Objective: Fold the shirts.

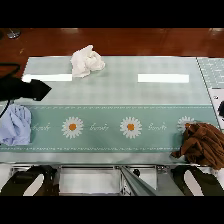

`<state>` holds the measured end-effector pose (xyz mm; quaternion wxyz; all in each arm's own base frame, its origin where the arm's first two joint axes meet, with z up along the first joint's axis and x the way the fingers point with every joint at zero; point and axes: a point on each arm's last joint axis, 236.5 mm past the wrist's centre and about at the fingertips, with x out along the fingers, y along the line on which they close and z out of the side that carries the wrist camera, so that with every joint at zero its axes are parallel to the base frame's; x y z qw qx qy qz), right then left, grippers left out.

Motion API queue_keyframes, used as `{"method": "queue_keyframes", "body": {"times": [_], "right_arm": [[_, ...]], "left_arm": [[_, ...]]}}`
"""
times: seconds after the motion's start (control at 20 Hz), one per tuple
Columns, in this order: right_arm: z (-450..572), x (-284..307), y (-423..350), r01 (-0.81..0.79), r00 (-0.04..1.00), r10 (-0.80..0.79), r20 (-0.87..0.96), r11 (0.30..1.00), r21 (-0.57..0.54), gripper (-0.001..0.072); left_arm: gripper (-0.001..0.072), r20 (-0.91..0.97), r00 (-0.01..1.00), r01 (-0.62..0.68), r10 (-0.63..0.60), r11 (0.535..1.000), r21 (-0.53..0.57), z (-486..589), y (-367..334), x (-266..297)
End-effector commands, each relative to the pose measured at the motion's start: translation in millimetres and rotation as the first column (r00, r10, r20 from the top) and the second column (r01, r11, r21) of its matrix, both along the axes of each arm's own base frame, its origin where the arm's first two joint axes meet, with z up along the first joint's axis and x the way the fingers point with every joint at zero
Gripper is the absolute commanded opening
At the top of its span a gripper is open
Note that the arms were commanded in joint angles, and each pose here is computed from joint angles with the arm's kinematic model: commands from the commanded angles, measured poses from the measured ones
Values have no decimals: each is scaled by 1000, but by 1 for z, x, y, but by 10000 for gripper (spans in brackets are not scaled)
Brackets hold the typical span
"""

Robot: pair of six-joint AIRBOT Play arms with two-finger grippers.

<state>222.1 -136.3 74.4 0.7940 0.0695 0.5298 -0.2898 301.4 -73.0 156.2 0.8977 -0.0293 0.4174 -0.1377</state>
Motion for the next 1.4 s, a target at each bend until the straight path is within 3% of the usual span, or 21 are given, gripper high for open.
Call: {"method": "queue_keyframes", "body": {"times": [0.0,0.15,0.35,0.4,0.45,0.5,0.65,0.8,1.0,1.35], "right_arm": [[-81,-49,6,87,985,-67,-159,989,123,627],[-120,-70,8,98,948,-47,-313,984,148,627],[-148,-88,-3,100,865,-20,-501,986,135,626],[-155,-90,-1,98,848,-3,-530,984,151,547],[-158,-90,1,88,839,19,-544,981,171,216],[-156,-85,2,74,845,33,-534,981,177,35],[-107,-29,-7,6,944,47,-327,987,160,27],[3,57,4,-78,990,58,128,985,154,29],[168,95,41,-262,811,196,551,964,42,28],[370,48,127,-447,376,435,818,858,-251,27]], "left_arm": [[705,26,998,-48,48,998,-37,-32,3,-27],[705,-153,987,-66,57,997,-50,-105,-1,-47],[705,-234,970,-102,72,988,-120,-143,-13,-40],[704,-245,967,-111,75,984,-138,-146,-16,-37],[704,-254,964,-121,79,980,-157,-149,-20,-33],[704,-263,962,-126,79,978,-164,-151,-21,-31],[704,-205,977,-86,53,984,-155,-132,-22,-19],[704,-104,994,-54,38,986,-158,-91,-23,0],[703,-38,999,-29,23,986,-164,-53,-26,9],[703,-27,1000,-12,8,988,-152,-52,-26,9]]}}
